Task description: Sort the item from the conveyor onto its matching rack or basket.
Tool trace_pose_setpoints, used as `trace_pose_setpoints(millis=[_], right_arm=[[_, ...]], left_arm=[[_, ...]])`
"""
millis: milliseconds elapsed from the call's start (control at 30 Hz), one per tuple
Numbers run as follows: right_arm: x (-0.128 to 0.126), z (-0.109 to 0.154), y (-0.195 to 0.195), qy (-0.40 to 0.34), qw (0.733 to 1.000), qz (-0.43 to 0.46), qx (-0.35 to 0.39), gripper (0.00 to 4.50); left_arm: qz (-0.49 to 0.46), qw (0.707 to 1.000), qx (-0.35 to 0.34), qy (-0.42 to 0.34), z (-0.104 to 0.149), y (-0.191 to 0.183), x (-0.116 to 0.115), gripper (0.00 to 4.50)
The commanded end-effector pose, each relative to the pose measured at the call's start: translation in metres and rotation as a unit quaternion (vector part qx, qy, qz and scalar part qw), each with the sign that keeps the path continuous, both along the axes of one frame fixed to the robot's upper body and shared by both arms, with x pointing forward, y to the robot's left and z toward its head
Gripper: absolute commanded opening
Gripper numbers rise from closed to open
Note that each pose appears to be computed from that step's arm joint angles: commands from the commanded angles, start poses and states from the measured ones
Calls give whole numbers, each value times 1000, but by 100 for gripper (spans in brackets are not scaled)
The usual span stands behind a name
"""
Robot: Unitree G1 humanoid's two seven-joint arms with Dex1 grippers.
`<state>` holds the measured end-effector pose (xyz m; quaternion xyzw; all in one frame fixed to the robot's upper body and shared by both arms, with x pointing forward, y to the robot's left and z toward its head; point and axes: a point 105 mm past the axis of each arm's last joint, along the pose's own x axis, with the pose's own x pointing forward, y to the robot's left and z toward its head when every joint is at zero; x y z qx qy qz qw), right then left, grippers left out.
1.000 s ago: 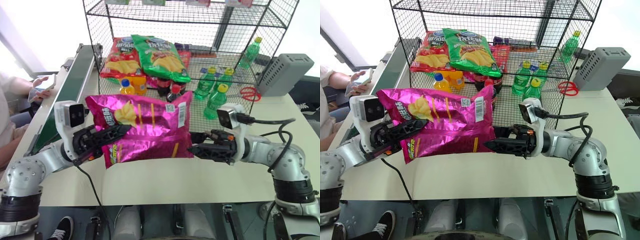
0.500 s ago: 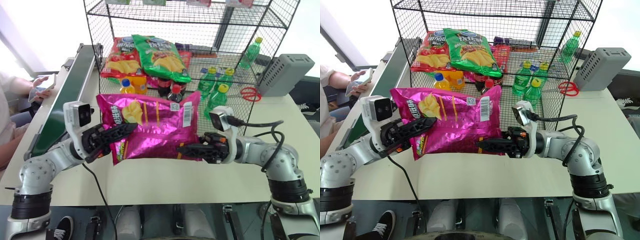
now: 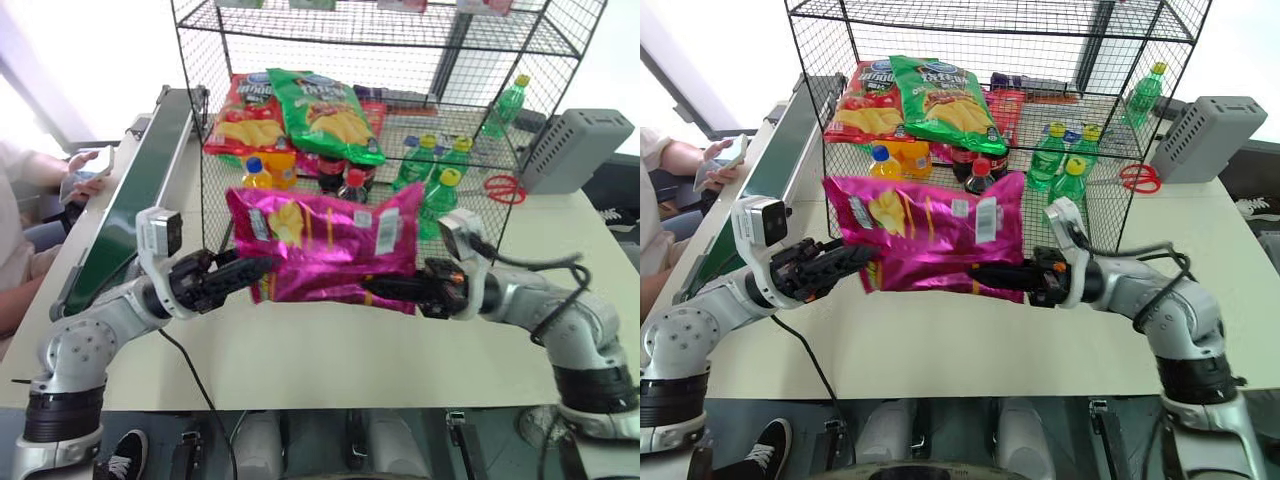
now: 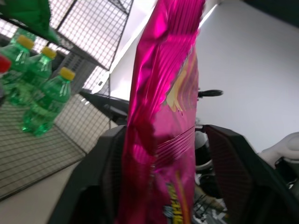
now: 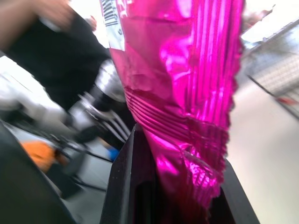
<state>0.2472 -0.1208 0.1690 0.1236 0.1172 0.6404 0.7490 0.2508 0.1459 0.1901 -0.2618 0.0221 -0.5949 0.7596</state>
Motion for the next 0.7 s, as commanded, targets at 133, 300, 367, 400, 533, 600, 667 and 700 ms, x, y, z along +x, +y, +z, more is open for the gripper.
trace_pose_setpoints(millis=[133, 300, 367, 400, 533, 600, 667, 700], right_arm=[[-5, 41, -53, -145, 983, -104, -49, 20], [11, 79, -93, -301, 920, -247, -47, 20], [20, 102, -105, -392, 865, -308, -56, 20], [23, 108, -107, -441, 833, -325, -77, 20], [40, 111, -109, -519, 767, -351, -140, 20], [50, 99, -108, -570, 716, -327, -234, 20], [59, 94, -111, -606, 667, -320, -290, 20], [64, 93, -115, -619, 646, -324, -309, 20]], left_arm=[[62, 985, 82, -138, 0, 1, 7, 450], [93, 975, 86, -182, 1, -11, 19, 450], [95, 972, 91, -192, -4, -14, 22, 450], [99, 974, 83, -189, -5, -15, 26, 450], [100, 969, 90, -208, -8, -19, 37, 450], [101, 966, 95, -220, -8, -19, 43, 450], [100, 964, 96, -226, -8, -20, 45, 450], [95, 965, 96, -226, -9, -21, 44, 450]])
